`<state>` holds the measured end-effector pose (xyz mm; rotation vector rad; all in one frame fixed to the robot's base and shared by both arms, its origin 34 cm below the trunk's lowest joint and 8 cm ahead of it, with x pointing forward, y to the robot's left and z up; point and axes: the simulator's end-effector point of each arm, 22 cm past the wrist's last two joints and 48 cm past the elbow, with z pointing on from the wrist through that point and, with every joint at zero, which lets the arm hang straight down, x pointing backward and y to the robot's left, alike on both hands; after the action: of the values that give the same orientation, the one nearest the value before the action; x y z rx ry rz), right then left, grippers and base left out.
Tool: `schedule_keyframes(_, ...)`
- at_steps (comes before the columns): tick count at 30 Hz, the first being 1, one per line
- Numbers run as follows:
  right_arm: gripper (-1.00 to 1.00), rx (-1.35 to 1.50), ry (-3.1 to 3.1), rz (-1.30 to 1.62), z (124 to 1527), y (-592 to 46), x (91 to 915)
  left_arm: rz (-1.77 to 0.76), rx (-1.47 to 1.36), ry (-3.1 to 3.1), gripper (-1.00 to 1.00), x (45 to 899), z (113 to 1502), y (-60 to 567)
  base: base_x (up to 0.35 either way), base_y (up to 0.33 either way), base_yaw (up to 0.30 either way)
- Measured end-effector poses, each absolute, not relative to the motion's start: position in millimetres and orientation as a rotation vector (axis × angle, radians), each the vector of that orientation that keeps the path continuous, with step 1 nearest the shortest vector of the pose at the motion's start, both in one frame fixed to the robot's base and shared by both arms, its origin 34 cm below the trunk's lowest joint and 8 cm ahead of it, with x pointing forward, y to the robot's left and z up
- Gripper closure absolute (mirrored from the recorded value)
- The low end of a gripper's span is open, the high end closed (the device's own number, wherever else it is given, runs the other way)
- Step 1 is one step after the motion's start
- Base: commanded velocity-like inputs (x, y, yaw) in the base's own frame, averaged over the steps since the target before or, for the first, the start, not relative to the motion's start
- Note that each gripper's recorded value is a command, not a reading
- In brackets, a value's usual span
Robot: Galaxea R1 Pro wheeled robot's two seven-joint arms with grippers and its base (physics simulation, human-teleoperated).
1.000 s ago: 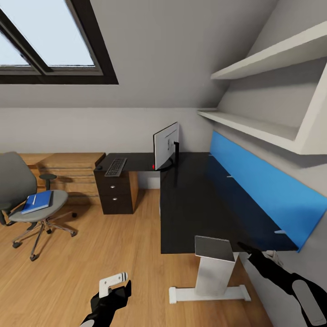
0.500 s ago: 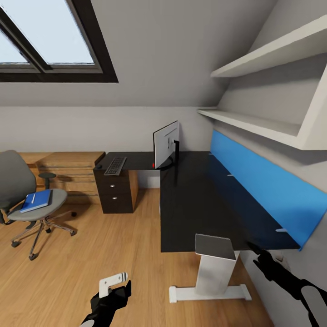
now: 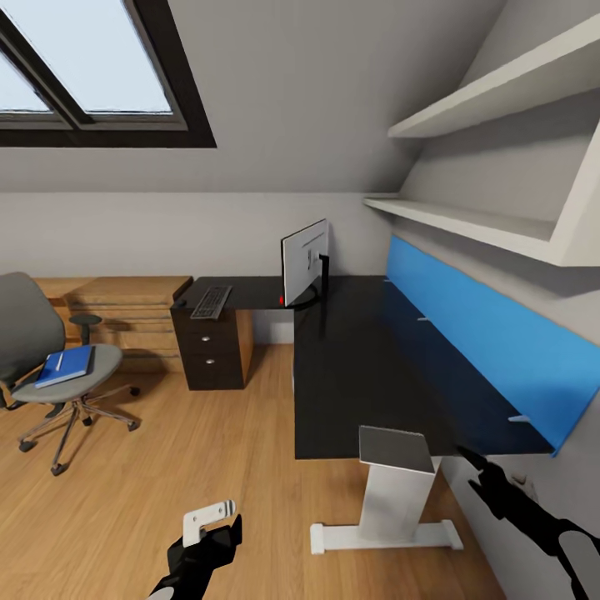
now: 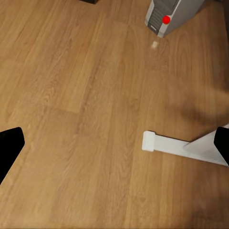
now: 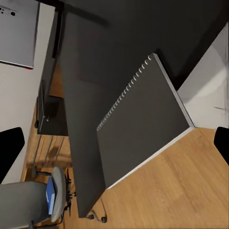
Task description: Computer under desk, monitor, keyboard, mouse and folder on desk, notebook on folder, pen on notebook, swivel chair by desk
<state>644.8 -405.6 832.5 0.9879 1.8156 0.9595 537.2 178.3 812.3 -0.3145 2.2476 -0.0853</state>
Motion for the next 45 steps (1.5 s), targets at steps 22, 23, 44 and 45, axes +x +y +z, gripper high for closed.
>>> schedule_keyframes(22,-1.00,0.996,1.819,0.960,795.9,-404.9,644.6,-0.085,-0.313,2.250,-1.00,538.0,779.0,178.0,0.000,0.000,0.000)
schedule_keyframes(23,-1.00,0.996,1.819,0.960,794.3,-404.6,644.7,-0.085,-0.313,2.249,-1.00,538.1,777.4,178.0,0.000,0.000,0.000)
schedule_keyframes(44,-1.00,0.943,1.758,1.037,778.2,-396.5,648.5,-0.084,-0.314,2.249,-1.00,537.6,743.3,178.6,0.000,0.000,0.000)
schedule_keyframes(45,-1.00,0.934,1.750,1.047,779.1,-395.4,648.9,-0.084,-0.314,2.249,-1.00,537.5,741.6,178.6,0.000,0.000,0.000)
